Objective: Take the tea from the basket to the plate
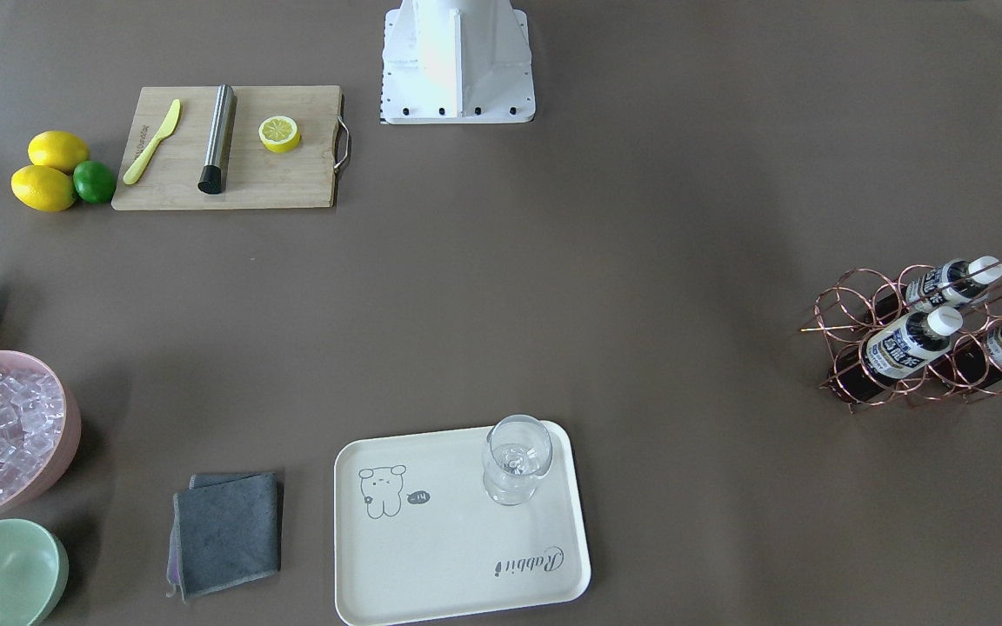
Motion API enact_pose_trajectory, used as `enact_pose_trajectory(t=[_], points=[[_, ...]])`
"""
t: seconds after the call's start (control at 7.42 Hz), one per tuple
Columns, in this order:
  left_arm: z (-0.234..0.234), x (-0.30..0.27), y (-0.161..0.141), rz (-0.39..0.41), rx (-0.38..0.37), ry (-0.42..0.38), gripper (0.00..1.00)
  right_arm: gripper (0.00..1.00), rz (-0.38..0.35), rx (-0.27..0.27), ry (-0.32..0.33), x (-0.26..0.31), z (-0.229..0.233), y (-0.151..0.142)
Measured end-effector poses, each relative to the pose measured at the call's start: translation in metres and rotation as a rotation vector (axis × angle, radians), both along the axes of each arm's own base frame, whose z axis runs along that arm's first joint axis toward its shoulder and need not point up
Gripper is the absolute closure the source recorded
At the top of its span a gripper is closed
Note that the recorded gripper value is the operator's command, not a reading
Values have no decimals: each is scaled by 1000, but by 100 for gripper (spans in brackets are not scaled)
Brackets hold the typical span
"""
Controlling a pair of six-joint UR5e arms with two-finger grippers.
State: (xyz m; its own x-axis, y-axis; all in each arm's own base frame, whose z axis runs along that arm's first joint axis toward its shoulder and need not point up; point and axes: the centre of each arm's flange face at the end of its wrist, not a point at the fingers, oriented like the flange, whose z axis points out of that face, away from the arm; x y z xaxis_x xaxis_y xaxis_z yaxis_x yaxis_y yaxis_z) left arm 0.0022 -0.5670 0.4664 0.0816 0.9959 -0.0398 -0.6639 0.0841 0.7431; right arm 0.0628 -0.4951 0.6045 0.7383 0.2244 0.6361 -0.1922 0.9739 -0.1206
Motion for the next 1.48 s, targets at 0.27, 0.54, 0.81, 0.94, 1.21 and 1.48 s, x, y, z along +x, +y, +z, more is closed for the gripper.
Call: enact_pose_trajectory(t=[0.27,0.54,0.81,0.94,1.21,1.48], points=[[-3,6,-1,9,-6,-1,29,0,0,1,-1,0,0,0],[-5,6,-1,10,-5,-2,77,0,-1,0,-1,-1,0,0],[-7,6,-2,10,2,-7,100,0,-4,0,-1,-1,1,0],[-7,6,-2,10,2,-8,100,0,-6,0,-2,-2,1,0],[-8,6,-1,10,2,-9,100,0,-9,0,-2,-3,1,0],[-8,6,-1,10,2,-10,100,0,-16,-1,-3,-7,1,-1]])
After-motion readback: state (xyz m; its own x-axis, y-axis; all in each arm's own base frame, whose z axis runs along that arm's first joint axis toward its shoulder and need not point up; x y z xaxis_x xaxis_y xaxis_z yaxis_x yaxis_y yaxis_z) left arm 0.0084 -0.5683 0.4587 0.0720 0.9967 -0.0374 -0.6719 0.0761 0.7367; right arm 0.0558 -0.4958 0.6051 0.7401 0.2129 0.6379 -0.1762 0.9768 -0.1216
